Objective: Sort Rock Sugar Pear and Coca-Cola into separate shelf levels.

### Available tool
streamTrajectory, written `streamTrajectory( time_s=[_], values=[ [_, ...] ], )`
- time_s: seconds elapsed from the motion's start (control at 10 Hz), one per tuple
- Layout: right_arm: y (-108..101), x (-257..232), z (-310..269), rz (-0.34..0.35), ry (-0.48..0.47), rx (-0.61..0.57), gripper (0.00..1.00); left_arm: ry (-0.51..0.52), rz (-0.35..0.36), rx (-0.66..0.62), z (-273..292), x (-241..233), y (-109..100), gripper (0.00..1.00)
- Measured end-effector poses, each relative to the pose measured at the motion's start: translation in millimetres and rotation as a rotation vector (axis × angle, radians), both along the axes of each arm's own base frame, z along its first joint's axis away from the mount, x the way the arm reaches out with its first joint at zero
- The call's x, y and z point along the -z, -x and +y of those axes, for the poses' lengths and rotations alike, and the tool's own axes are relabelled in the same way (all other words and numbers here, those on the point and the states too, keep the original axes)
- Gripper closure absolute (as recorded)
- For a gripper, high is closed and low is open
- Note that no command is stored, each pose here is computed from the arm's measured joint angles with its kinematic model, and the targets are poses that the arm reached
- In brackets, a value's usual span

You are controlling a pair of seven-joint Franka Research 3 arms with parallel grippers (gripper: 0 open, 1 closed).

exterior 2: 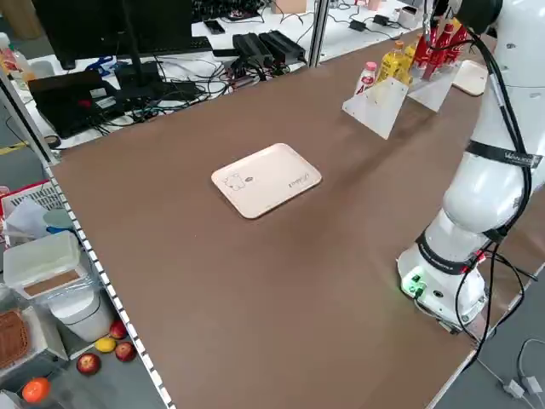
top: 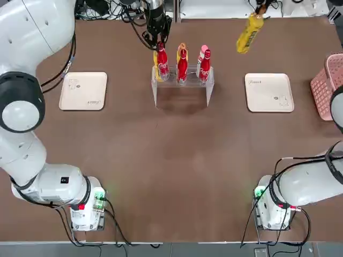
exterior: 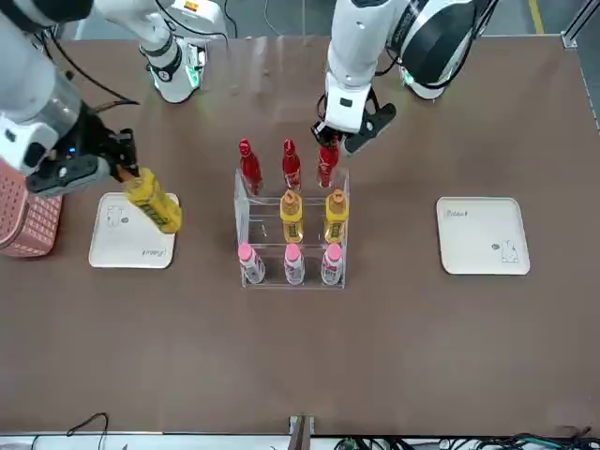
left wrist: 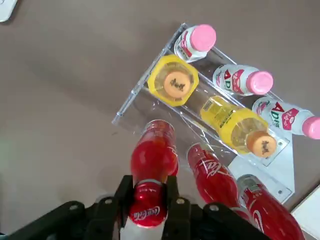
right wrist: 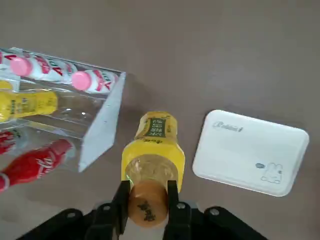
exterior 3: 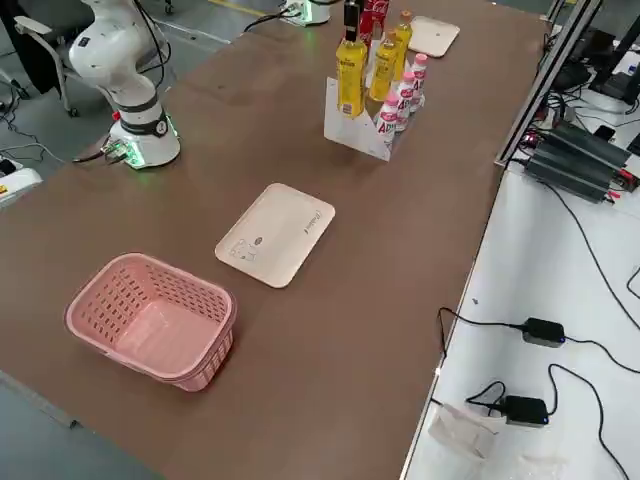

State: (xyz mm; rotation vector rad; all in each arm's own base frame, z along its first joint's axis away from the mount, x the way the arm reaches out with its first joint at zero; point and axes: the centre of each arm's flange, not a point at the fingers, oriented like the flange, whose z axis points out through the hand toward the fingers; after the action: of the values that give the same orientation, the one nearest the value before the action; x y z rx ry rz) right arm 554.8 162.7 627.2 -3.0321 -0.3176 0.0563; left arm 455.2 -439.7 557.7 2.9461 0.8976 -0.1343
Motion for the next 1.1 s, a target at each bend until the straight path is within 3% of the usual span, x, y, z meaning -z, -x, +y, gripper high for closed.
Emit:
streamTrajectory(
  time_s=[0.4,0.7,1.1],
  values=[
    [10,4,87,0.016,-0.018,0.028,0.66,-0.004,-0.008,-0.026,10,11,-19,0.68],
    [11,8,129,0.013,-0.030,0.006,0.66,-0.002,-0.004,-0.024,8,15,-20,0.68],
    [4,36,153,0.058,-0.037,0.022,0.66,-0.027,-0.017,-0.009,-2,23,-15,0.68]
  ],
)
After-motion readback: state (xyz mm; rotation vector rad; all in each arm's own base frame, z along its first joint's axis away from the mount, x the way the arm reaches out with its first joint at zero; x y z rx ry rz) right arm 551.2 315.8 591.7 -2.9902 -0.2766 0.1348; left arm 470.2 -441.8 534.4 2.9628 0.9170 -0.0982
